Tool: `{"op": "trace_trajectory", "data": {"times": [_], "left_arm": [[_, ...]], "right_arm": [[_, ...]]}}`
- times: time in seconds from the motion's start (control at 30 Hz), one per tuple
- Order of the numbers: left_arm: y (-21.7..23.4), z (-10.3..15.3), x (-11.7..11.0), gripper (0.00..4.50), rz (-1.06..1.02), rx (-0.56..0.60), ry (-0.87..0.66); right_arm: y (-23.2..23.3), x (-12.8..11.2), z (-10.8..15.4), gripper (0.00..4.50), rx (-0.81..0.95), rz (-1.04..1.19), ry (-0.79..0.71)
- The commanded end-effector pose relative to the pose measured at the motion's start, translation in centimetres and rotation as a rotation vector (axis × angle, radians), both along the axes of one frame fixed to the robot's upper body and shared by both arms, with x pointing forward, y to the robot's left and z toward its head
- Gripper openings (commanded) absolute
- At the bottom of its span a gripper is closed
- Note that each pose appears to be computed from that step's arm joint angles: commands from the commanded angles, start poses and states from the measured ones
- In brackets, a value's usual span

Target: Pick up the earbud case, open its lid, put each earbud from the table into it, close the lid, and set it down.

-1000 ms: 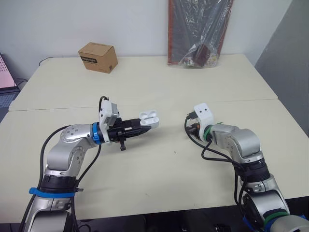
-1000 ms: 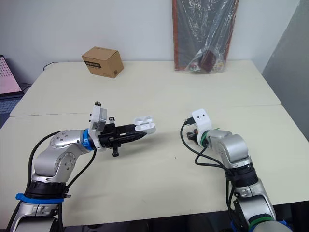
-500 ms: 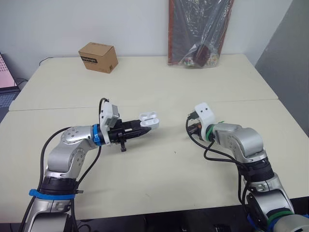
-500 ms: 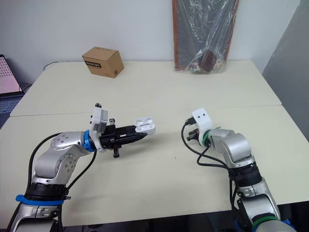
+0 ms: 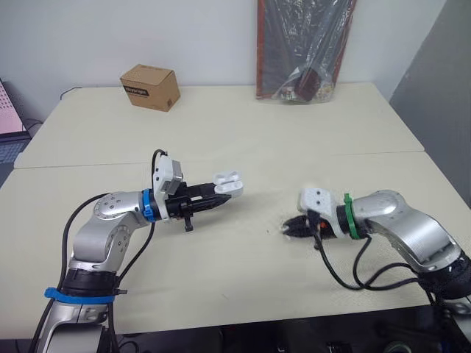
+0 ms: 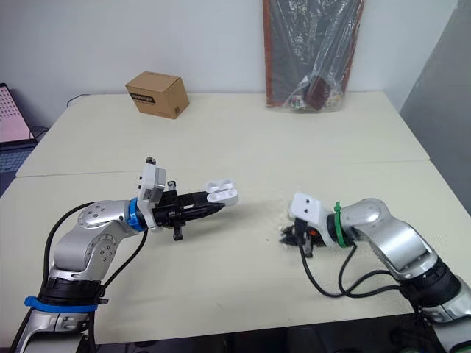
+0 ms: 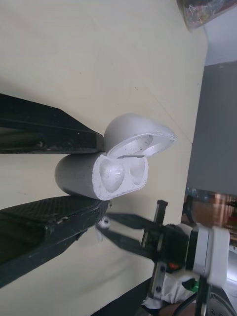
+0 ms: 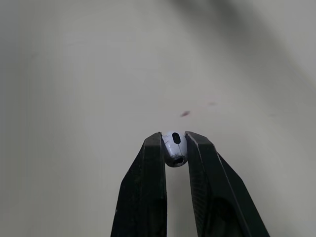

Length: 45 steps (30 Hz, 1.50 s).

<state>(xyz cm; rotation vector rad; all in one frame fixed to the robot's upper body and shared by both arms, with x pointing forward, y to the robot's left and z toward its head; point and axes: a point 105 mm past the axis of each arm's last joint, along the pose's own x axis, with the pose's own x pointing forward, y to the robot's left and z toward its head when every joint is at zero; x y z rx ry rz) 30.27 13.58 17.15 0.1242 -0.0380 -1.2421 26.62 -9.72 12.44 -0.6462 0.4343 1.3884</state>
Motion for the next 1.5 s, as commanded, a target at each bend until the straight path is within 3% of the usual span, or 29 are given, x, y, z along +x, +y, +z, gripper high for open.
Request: {"op": "trace_trajectory", "data": {"times": [0.03, 0.6, 1.23, 1.47, 1.5], "left_arm": [[-0.2, 1.0, -0.3, 0.81, -0.019, 0.004, -0.055], [-0.3, 0.9, -0.3, 0.81, -0.022, 0.001, -0.051], [-0.1, 0.6, -0.7, 0.81, -0.005, 0.001, -0.049], [-0.1, 0.5, -0.7, 0.81, -0.003, -0.001, -0.048], [-0.1, 0.5, -0.7, 0.81, -0.003, -0.001, -0.048]], "right_arm": [[-0.3, -0.7, 0.3, 0.28, -0.057, 0.146, -0.07], [-4.0, 3.2, -0.1, 0.28, -0.424, 0.392, -0.306], [-3.8, 4.5, -1.0, 0.28, -0.437, 0.444, -0.307], [-3.7, 4.9, -0.6, 2.69, -0.431, 0.443, -0.341], [-3.7, 4.9, -0.5, 2.69, -0.431, 0.442, -0.343]]}}
